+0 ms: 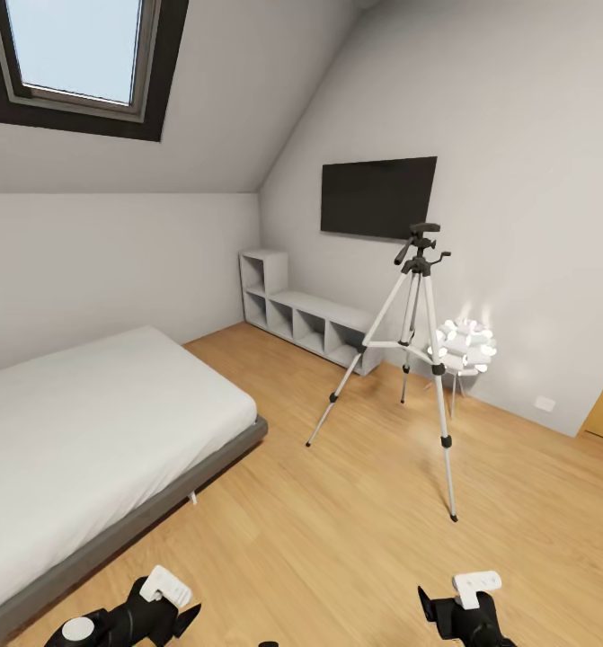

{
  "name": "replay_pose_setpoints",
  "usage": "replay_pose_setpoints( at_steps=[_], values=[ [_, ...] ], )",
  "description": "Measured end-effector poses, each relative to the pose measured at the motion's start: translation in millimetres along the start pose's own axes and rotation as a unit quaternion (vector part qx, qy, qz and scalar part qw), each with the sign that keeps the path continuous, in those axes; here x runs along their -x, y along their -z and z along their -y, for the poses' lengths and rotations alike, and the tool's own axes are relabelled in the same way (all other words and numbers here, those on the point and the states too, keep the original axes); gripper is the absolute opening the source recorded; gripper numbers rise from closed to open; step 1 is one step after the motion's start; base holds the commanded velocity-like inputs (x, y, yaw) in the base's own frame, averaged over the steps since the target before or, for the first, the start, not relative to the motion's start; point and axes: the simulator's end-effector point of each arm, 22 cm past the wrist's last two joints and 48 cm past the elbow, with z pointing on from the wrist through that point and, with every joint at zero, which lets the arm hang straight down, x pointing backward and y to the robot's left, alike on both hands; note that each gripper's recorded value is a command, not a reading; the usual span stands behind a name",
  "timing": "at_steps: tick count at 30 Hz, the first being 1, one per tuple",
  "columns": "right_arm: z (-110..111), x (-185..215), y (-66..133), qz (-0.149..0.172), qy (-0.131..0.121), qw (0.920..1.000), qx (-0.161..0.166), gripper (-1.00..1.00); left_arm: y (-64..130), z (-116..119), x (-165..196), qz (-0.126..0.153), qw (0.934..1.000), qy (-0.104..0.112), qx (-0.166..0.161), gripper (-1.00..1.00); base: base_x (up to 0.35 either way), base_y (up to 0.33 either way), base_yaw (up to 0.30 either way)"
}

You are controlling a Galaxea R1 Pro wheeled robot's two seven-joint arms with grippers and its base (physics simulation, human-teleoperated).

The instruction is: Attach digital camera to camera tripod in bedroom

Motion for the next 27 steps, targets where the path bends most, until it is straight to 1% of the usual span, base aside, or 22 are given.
replay_pose_setpoints(
  at_steps=[2,3,4,5,6,8,12,13,16,17,21,23,27],
  values=[
    [1,7,-0.5,0.007,0.0,1.0,-0.002,1.0,0.4,-1,2,0.002,1.0,-0.002,0.0,1.0,0.0,0.0,0.0],
    [12,51,-14.4,0.036,-0.003,0.9991,-0.022,1.0,-0.4,6,8,0.006,0.9999,-0.014,-0.006,1.0,0.0,0.0,0.0],
    [20,136,-30.6,0.095,-0.005,0.995,-0.028,1.0,-0.9,9,9,0.006,0.9998,-0.017,-0.009,1.0,0.0,0.0,0.0],
    [22,154,-33.7,0.105,-0.005,0.9941,-0.03,1.0,-1.2,11,10,0.007,0.9997,-0.019,-0.011,1.0,0.0,0.0,0.0],
    [23,149,-34.7,0.097,-0.006,0.9947,-0.031,1.0,-1.3,12,11,0.008,0.9997,-0.022,-0.012,1.0,0.0,0.0,0.0],
    [28,195,-43.1,0.105,-0.01,0.9939,-0.034,1.0,-1.2,18,18,0.013,0.9993,-0.03,-0.018,1.0,0.0,0.0,0.0],
    [28,221,-46.7,0.104,-0.014,0.9939,-0.034,1.0,-1.4,22,18,0.012,0.9991,-0.032,-0.025,1.0,0.0,0.0,0.0],
    [24,235,-47.9,0.107,-0.017,0.9936,-0.031,1.0,-1.9,23,12,0.005,0.9991,-0.031,-0.028,1.0,0.0,0.0,0.0],
    [23,243,-48.2,0.11,-0.018,0.9933,-0.029,1.0,-3.1,24,2,-0.005,0.9991,-0.029,-0.031,1.0,0.0,0.0,0.0],
    [22,246,-48.4,0.111,-0.018,0.9933,-0.028,1.0,-5.2,29,-5,-0.014,0.9988,-0.03,-0.037,1.0,0.0,0.0,0.0],
    [21,248,-48.7,0.111,-0.019,0.9933,-0.028,1.0,-7.7,35,-20,-0.031,0.9981,-0.03,-0.045,1.0,0.0,0.0,0.0],
    [20,247,-49.9,0.111,-0.02,0.9933,-0.027,1.0,-11.5,41,-54,-0.065,0.9962,-0.02,-0.053,1.0,0.0,0.0,0.0],
    [19,242,-54.1,0.111,-0.02,0.9933,-0.026,1.0,-17.5,47,-78,-0.085,0.9946,-0.012,-0.059,1.0,0.0,0.0,0.0]
  ],
)
